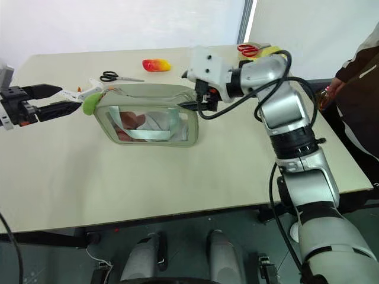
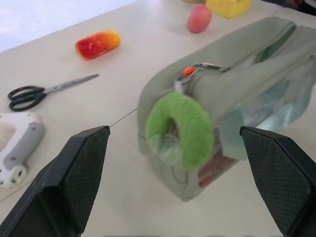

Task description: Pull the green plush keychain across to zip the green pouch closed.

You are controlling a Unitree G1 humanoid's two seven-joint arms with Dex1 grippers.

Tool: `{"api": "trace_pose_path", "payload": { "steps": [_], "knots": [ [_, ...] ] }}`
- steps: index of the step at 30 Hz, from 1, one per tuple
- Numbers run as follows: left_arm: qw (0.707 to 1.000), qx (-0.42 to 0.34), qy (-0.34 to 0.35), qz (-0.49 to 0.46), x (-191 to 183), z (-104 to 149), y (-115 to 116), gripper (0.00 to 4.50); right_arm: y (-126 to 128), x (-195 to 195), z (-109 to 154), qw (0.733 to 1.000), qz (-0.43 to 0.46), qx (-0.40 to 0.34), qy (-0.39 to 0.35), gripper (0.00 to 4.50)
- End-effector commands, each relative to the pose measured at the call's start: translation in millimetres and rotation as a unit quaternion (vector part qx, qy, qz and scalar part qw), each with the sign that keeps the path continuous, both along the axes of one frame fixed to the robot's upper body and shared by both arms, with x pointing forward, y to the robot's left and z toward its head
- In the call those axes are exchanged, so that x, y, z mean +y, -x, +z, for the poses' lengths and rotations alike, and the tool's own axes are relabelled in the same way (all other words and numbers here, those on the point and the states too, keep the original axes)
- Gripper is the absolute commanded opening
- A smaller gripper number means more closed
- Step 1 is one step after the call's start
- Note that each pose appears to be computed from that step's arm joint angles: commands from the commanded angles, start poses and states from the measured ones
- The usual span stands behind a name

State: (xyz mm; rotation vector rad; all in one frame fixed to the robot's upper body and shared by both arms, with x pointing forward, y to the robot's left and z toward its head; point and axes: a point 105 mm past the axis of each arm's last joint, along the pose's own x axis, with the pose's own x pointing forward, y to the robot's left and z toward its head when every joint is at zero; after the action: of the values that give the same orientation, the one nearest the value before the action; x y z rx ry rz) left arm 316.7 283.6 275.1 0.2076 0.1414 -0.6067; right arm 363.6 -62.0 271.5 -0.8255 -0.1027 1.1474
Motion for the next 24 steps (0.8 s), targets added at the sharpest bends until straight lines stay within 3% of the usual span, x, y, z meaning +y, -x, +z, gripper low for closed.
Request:
{"api": "trace_pose_path", "payload": {
  "steps": [1, 5, 9, 12, 13, 21, 24],
  "knots": [
    [0.999, -0.026, -0.019, -0.023, -5, 17, 3, 4.5, 1, 11, 2, 1.0, 0.006, -0.01, -0.017, 3.66],
    [0.999, -0.018, -0.029, -0.027, -4, 18, 3, 4.5, -1, 15, -11, 1.0, 0.008, 0.006, -0.017, 3.66],
    [0.999, -0.013, -0.033, -0.029, -3, 14, 1, 4.5, -3, 15, -18, 1.0, 0.01, 0.016, -0.017, 1.86],
    [0.999, -0.009, -0.029, -0.035, -7, 5, -5, 4.5, -3, 15, -21, 1.0, 0.016, 0.01, -0.008, 0.2],
    [0.999, -0.007, -0.03, -0.036, -8, 2, -7, 4.5, -3, 15, -21, 1.0, 0.017, 0.007, -0.006, 0.04],
    [0.997, 0.014, -0.033, -0.066, -23, -20, -14, 4.5, -3, 12, -25, 0.999, 0.027, -0.015, 0.013, 0.04],
    [0.998, -0.005, -0.03, -0.048, -24, -23, -28, 4.5, -4, 11, -27, 0.999, 0.027, -0.018, 0.015, 0.04]
  ]
}}
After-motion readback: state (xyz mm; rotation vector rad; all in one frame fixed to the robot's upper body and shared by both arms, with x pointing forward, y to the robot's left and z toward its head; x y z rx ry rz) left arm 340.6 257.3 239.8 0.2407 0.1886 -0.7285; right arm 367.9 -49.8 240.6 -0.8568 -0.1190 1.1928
